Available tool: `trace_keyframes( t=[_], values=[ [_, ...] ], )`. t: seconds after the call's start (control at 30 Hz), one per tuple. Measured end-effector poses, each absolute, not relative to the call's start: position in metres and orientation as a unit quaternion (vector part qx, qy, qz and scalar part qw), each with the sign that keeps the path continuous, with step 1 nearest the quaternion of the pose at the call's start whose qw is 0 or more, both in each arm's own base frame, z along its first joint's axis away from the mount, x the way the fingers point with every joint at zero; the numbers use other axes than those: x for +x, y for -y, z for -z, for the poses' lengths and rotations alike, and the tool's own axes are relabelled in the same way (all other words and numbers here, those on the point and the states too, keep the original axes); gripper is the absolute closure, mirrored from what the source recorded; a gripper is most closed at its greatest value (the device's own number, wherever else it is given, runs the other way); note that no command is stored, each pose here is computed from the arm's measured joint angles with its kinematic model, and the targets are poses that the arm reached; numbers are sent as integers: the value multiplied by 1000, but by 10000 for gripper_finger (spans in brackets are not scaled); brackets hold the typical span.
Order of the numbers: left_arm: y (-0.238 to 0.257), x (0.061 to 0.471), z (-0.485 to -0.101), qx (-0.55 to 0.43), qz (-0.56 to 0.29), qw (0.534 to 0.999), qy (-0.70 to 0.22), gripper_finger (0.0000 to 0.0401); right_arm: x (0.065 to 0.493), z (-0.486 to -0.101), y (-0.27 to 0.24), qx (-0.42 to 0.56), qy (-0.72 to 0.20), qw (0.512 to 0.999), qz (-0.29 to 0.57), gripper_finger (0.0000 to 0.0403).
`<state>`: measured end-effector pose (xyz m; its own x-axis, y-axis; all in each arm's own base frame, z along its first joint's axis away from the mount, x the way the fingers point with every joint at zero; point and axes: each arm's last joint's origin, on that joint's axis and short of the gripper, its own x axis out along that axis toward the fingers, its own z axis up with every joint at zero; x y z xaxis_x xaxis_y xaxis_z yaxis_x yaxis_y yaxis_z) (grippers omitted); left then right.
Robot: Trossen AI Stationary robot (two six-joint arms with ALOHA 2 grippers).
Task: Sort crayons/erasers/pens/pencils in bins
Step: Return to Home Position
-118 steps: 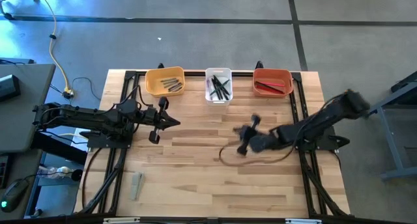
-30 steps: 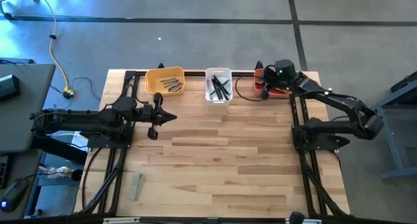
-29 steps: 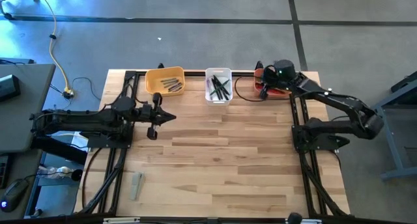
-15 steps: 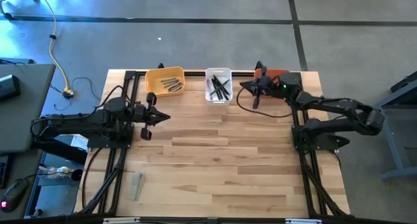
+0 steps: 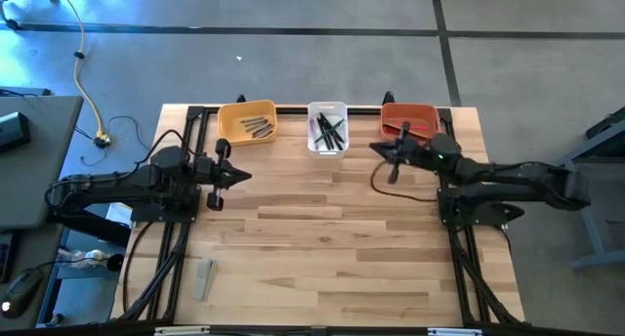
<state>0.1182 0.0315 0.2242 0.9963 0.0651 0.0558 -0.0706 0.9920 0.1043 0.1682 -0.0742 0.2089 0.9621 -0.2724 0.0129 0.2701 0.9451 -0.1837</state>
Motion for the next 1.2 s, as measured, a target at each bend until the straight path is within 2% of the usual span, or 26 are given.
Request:
trace_keyframes(
  t=[0.13,0.33,0.53,0.87,1.2],
  values=[
    [-30,115,-223,51,-34,998,17,401,151,-205,61,-92,12,982,162,403],
    [-29,111,-222,46,-33,998,16,401,137,-199,46,-88,-17,975,202,403],
    [-27,104,-220,35,-42,999,6,401,127,-204,34,-86,-5,980,181,403],
    [-25,91,-221,34,-77,996,18,401,112,-209,30,-82,14,977,198,403],
    [-22,79,-221,10,-96,993,68,401,101,-204,28,-64,28,975,211,403]
  ],
)
